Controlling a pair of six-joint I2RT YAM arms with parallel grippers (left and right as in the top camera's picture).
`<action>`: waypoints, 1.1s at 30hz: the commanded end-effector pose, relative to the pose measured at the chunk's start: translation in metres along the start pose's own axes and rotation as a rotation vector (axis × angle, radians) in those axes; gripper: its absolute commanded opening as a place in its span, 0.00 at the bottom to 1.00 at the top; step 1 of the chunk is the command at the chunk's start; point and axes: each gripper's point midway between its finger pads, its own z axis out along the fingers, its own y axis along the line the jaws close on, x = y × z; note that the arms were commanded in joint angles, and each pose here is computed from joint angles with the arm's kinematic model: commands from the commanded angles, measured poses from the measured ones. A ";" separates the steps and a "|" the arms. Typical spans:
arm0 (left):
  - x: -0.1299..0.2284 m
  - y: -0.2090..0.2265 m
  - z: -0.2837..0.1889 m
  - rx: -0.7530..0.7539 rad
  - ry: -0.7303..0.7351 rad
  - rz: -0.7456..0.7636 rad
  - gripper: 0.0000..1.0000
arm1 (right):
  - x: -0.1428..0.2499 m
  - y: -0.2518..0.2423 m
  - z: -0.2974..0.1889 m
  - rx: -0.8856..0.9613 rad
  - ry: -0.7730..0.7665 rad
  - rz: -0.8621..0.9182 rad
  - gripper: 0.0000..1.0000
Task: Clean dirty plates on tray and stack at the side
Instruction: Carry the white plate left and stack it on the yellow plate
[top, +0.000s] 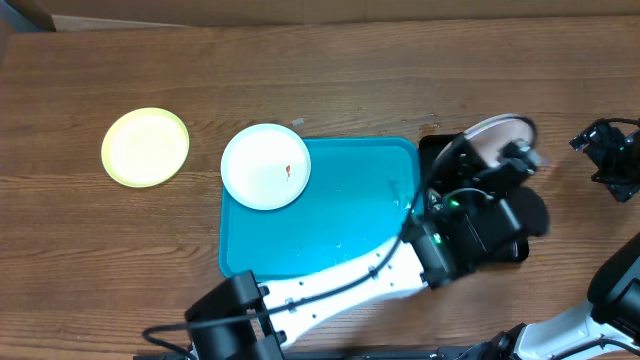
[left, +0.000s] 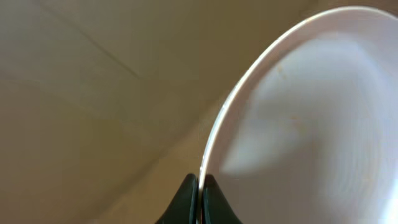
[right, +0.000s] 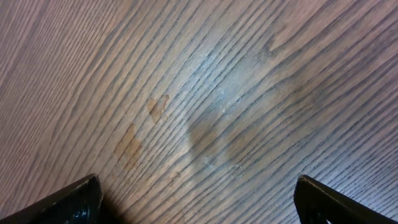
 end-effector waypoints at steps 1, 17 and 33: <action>0.017 -0.023 0.020 0.235 0.084 -0.314 0.04 | -0.008 0.004 -0.004 -0.013 -0.020 0.004 1.00; 0.139 0.077 0.120 0.670 0.564 -1.081 0.04 | -0.008 0.004 -0.004 -0.013 -0.020 0.004 1.00; 0.449 0.337 0.076 -0.145 0.972 -1.603 0.04 | -0.008 0.004 -0.004 -0.013 -0.020 0.004 1.00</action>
